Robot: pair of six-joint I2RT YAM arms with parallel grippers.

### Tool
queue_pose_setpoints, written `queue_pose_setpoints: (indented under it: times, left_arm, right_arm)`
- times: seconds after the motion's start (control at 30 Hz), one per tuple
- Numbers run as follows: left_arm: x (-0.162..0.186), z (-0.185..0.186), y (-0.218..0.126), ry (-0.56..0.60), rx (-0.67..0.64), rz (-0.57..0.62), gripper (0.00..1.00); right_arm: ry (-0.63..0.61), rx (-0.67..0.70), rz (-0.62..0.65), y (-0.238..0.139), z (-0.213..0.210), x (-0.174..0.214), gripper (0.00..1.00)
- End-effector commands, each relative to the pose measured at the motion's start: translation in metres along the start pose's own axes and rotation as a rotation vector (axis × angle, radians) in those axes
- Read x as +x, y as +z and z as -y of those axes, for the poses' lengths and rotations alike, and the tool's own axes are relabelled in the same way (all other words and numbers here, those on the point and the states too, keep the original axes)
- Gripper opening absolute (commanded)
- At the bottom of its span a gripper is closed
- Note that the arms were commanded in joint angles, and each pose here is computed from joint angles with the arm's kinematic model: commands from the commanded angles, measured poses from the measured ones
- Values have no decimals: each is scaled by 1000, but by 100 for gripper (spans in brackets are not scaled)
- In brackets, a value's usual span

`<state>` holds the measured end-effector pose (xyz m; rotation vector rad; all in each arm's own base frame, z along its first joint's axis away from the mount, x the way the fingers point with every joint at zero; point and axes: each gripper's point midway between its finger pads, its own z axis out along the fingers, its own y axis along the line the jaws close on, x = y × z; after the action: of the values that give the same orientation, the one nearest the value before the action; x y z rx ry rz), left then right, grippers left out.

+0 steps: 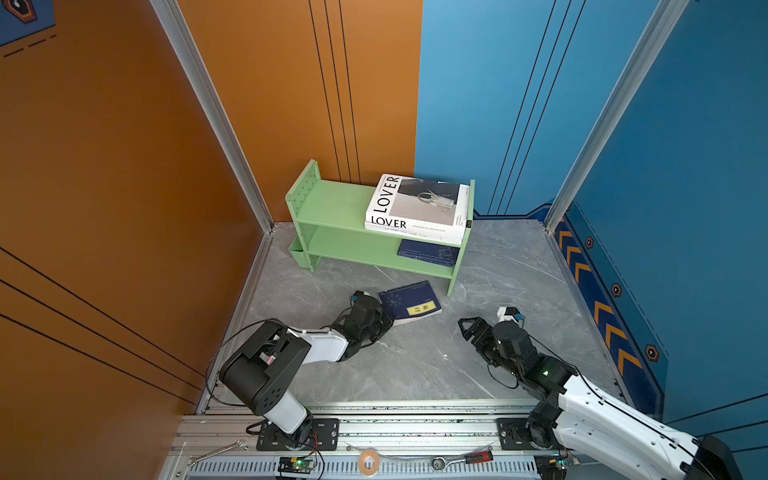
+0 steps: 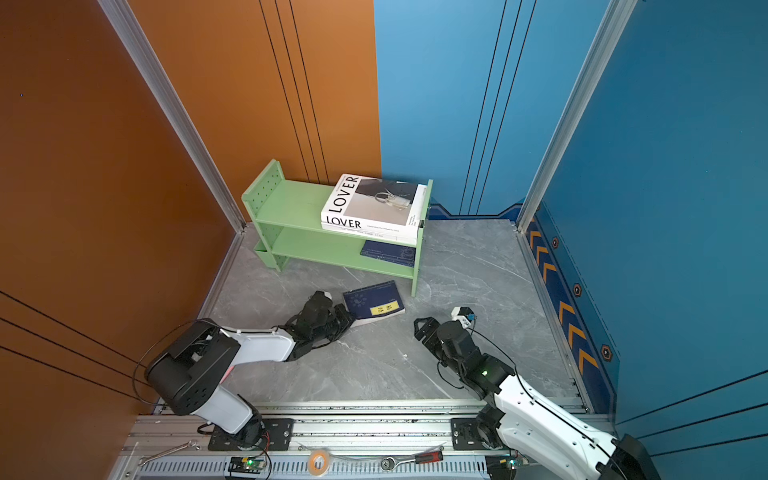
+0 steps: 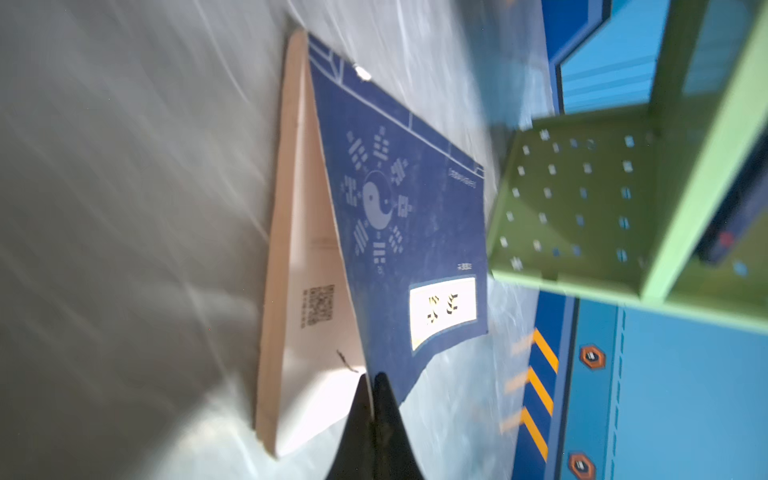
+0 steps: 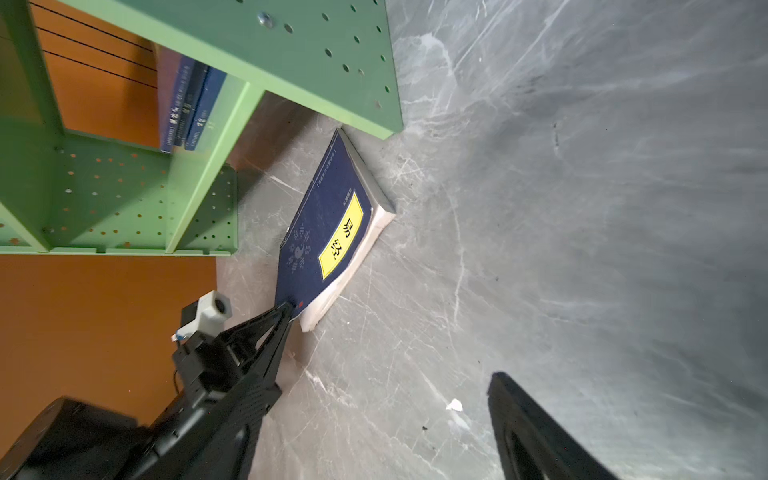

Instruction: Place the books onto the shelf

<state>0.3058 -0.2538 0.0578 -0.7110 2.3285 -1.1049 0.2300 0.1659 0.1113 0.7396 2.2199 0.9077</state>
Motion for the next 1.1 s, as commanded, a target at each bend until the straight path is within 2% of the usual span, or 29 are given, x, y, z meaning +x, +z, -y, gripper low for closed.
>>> queue_pose_setpoints:
  times: [0.0, 0.03, 0.1, 0.17, 0.23, 0.33, 0.37, 0.47, 0.57, 0.63, 0.8, 1.07]
  left_arm:
    - [13, 7, -5, -17, 12, 21, 1]
    - [22, 11, -5, 1, 22, -2, 4]
    - [40, 17, -6, 53, 34, -41, 16]
    - [55, 13, -10, 120, 5, -74, 29]
    - [59, 7, -16, 184, -41, -87, 39]
    - [49, 8, -32, 314, -98, -66, 54]
    - [42, 12, -40, 386, -126, -49, 61]
    - [17, 30, -57, 598, -181, 0, 72]
    - [0, 43, -57, 733, -150, -8, 76]
    - [-7, 46, -50, 767, -113, -26, 77]
    - [-22, 44, -22, 782, -42, -78, 78]
    - [-34, 42, 18, 822, -25, -84, 80]
  right_arm:
    - [41, -1, 37, 9, 3, 3, 86]
    - [36, 6, 31, 12, 5, 6, 86]
    - [28, 23, 25, 15, 8, 11, 86]
    - [27, 35, 26, 18, 10, 12, 86]
    - [37, 47, 32, 19, 14, 13, 86]
    - [47, 54, 36, 19, 17, 13, 86]
    - [49, 58, 37, 20, 18, 13, 86]
    - [59, 76, 41, 19, 24, 14, 86]
    - [69, 75, 47, 21, 26, 16, 86]
    - [70, 74, 48, 22, 25, 16, 86]
    - [64, 85, 42, 28, 22, 19, 86]
    - [62, 116, 28, 41, 20, 25, 86]
